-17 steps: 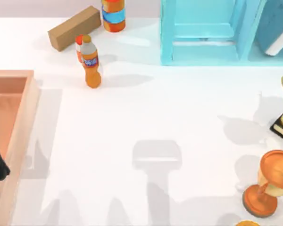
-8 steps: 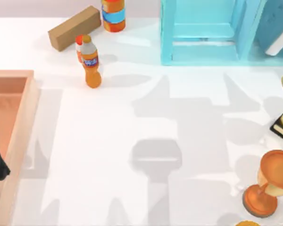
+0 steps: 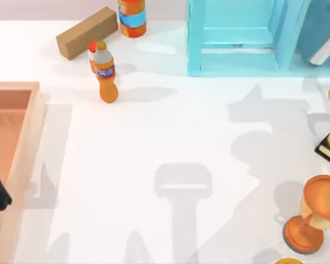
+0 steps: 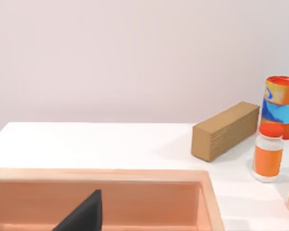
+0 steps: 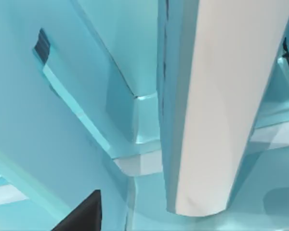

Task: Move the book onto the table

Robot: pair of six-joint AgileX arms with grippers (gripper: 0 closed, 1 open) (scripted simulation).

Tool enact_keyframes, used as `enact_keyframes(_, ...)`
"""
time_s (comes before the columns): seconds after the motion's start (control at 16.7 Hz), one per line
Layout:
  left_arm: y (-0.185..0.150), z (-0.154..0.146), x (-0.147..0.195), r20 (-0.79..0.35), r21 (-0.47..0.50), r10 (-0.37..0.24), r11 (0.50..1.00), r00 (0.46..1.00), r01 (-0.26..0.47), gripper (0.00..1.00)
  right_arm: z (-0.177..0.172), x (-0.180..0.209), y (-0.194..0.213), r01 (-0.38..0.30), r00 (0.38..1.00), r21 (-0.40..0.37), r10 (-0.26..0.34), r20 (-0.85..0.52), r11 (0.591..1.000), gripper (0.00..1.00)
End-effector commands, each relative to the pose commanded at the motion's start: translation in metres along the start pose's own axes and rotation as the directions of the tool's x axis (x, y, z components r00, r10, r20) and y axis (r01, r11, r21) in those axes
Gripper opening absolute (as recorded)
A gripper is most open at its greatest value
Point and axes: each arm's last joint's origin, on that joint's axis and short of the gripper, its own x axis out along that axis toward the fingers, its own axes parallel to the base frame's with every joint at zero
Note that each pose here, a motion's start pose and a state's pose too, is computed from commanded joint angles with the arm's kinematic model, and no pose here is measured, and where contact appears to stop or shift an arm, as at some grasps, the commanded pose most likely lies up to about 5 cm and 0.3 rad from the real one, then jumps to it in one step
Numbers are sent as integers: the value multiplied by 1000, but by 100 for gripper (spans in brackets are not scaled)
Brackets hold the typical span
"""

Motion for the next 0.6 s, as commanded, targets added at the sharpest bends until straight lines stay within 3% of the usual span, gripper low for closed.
enact_keyframes(0.3, 0, 0, 0, 0, 0, 0, 1000, 1000, 0, 100, 0, 4, 2, -1, 1000, -1, 1, -2, 1000, 100)
enact_keyframes(0.6, 0, 0, 0, 0, 0, 0, 1000, 1000, 0, 100, 4, 51, -1, 0, 1000, 0, 0, 0, 1000, 100)
